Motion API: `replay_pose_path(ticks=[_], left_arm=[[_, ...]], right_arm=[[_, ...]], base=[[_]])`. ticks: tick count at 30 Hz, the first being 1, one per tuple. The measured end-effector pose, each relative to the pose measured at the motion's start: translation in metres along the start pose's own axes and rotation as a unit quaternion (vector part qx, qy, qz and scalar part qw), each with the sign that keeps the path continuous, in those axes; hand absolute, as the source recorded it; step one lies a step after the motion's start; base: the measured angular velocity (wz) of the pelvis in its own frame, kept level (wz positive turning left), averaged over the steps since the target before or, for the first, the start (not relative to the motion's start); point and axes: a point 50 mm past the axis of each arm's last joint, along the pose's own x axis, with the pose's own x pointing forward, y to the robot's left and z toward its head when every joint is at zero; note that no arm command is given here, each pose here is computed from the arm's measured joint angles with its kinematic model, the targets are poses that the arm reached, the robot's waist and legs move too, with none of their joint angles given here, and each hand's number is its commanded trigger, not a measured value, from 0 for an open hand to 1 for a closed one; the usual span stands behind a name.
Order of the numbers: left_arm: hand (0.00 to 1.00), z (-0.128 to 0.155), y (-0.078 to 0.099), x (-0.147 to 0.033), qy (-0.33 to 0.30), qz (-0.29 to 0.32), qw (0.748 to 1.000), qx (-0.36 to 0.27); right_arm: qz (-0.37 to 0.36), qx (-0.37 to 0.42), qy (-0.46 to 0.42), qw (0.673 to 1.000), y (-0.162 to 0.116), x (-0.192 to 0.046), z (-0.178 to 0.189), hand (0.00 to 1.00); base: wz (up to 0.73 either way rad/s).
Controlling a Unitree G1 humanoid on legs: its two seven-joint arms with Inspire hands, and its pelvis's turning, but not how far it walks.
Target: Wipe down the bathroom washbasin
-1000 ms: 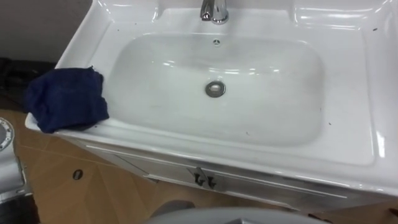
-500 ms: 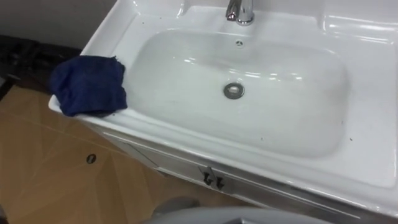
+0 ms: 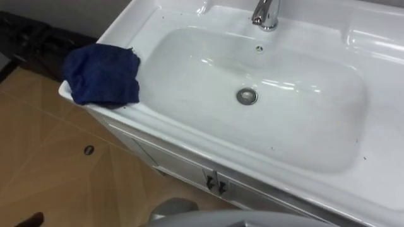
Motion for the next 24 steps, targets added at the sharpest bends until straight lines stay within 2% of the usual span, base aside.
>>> replay_pose_path(ticks=[3, 10, 17, 21, 24], left_arm=[[0.00, -0.023, -0.001, -0.003, 0.032, -0.020, 0.998, 0.049], [0.00, -0.038, -0.005, -0.007, 0.041, -0.066, 0.991, 0.108], [0.00, -0.040, -0.034, -0.019, 0.005, -0.169, 0.961, 0.217], [0.00, -0.034, -0.053, -0.024, -0.016, -0.220, 0.942, 0.254], [0.00, -0.036, -0.060, -0.027, -0.016, -0.252, 0.928, 0.274]], right_arm=[[-0.001, -0.004, -0.002, 1.000, -0.002, 0.000, 0.002, 0.00], [0.003, -0.009, -0.012, 1.000, -0.005, -0.001, 0.008, 0.00], [0.016, -0.012, -0.010, 1.000, -0.001, 0.000, 0.010, 0.00], [0.025, -0.024, -0.011, 0.999, 0.001, 0.000, 0.012, 0.00], [0.028, -0.046, -0.008, 0.999, 0.003, 0.000, 0.015, 0.00]], base=[[0.05], [0.02], [0.08], [0.00], [-0.05]])
